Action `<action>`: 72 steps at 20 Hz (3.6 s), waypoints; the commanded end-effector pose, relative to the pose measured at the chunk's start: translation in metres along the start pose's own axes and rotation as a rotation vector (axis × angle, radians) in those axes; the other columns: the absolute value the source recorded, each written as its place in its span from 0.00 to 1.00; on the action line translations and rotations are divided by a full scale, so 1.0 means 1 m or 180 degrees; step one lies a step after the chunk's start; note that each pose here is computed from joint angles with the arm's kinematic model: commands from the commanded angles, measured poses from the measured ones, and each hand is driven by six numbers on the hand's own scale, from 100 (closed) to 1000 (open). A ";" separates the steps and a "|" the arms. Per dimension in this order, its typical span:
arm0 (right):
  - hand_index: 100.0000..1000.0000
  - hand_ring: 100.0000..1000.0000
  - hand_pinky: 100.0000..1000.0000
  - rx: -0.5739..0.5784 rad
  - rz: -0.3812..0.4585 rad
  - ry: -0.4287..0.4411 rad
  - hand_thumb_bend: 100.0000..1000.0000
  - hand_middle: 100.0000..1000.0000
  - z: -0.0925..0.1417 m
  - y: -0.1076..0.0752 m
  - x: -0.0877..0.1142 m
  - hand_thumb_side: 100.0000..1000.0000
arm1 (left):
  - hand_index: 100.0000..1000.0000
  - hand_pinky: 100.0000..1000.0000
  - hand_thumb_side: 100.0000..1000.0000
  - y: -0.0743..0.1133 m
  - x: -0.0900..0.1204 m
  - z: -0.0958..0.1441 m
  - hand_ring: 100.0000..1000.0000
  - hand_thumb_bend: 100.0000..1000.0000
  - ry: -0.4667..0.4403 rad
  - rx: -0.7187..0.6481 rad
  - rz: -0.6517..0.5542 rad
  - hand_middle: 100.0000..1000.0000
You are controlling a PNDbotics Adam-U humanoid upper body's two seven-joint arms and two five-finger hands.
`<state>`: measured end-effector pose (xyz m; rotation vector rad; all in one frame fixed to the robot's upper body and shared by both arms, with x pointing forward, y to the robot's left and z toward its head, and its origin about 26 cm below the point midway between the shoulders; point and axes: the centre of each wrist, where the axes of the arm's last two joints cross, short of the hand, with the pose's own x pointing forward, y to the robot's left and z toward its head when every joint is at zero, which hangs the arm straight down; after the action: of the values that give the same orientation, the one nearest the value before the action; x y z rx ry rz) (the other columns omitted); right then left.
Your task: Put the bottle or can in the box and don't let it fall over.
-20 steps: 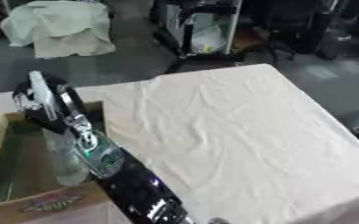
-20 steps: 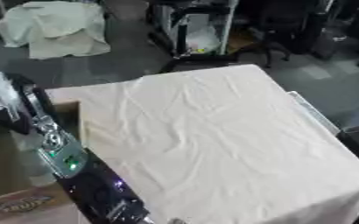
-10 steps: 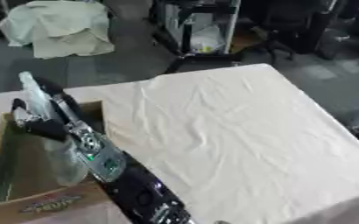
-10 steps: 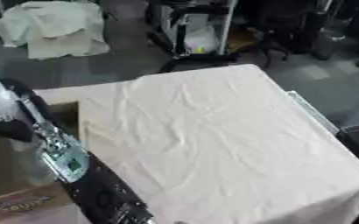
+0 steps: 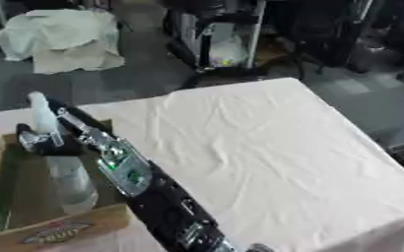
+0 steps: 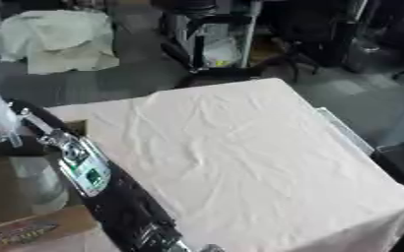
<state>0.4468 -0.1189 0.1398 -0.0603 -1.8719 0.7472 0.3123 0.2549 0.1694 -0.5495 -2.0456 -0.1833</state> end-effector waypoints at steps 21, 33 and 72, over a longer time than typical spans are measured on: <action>1.00 1.00 0.99 0.0213 -0.0141 0.0033 0.00 1.00 0.021 -0.027 -0.007 0.41 | 0.76 1.00 0.73 0.009 0.005 0.006 1.00 0.04 0.0025 -0.0006 -0.0237 1.00; 1.00 1.00 1.00 0.0603 -0.0257 -0.0165 0.00 1.00 0.022 -0.024 -0.007 0.41 | 0.76 1.00 0.73 0.009 0.005 0.006 1.00 0.04 0.0022 -0.0026 -0.0240 1.00; 1.00 1.00 0.98 -0.0222 -0.0292 0.0055 0.00 1.00 0.093 -0.120 -0.057 0.41 | 0.76 1.00 0.74 0.019 0.003 0.018 1.00 0.03 0.0118 0.0072 -0.0388 1.00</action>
<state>0.4274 -0.2672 0.1141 0.0238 -1.8205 0.6428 0.3063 0.2732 0.1541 -0.4305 -2.0220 -0.2224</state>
